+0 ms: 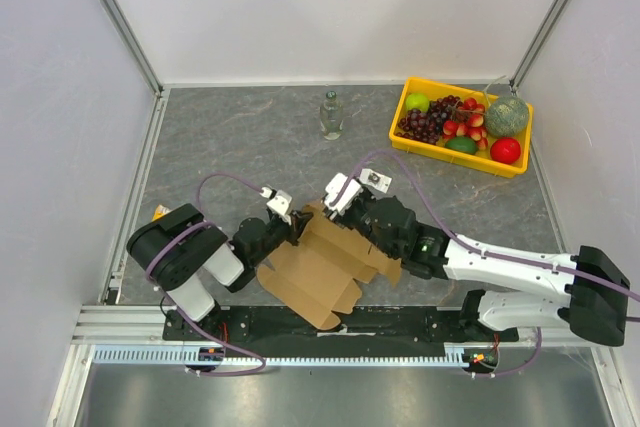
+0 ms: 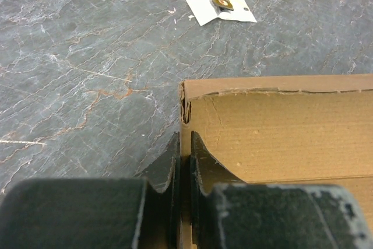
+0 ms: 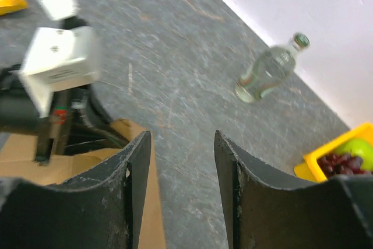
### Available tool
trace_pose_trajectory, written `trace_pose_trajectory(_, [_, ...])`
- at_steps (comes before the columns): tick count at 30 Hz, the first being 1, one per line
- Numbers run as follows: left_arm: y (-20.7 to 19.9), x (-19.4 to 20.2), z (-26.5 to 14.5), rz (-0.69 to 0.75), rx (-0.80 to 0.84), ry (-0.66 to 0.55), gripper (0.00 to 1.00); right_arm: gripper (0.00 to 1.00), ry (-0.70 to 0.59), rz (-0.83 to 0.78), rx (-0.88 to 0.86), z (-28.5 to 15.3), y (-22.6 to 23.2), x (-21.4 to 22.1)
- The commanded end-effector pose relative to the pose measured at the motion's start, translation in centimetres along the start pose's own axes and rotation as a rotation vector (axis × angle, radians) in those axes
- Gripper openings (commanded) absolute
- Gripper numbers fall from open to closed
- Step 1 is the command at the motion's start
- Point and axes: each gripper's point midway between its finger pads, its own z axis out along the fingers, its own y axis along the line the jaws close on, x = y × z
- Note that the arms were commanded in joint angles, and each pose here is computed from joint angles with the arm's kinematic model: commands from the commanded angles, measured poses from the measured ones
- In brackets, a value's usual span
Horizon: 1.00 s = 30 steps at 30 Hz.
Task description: Fold the paper box
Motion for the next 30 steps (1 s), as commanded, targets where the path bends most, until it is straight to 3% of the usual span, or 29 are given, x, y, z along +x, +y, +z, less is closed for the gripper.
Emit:
trace_pose_trajectory(1, [-0.7, -6.1, 0.4, 0.071, -0.015, -0.26, 0.02, 0.54, 0.037, 0.189, 0.088, 1.2, -3.3, 0.5])
trace_pose_trajectory(6, [-0.9, -7.0, -0.3, 0.081, -0.031, -0.29, 0.03, 0.53, 0.102, 0.329, 0.099, 2.9, -5.1, 3.2])
trace_pose_trajectory(16, [-1.2, -7.6, -1.0, 0.064, -0.037, -0.311, 0.11, 0.44, 0.25, 0.535, -0.072, 6.6, -3.5, 8.4])
trace_pose_trajectory(26, [-1.3, -7.5, -1.4, 0.05, -0.04, -0.31, 0.2, 0.45, 0.355, 0.568, -0.188, 7.4, -0.1, 12.2])
trace_pose_trajectory(30, [-1.0, -7.1, -1.5, 0.046, -0.05, -0.299, 0.3, 0.45, 0.38, 0.579, -0.24, 7.1, 1.1, 13.0])
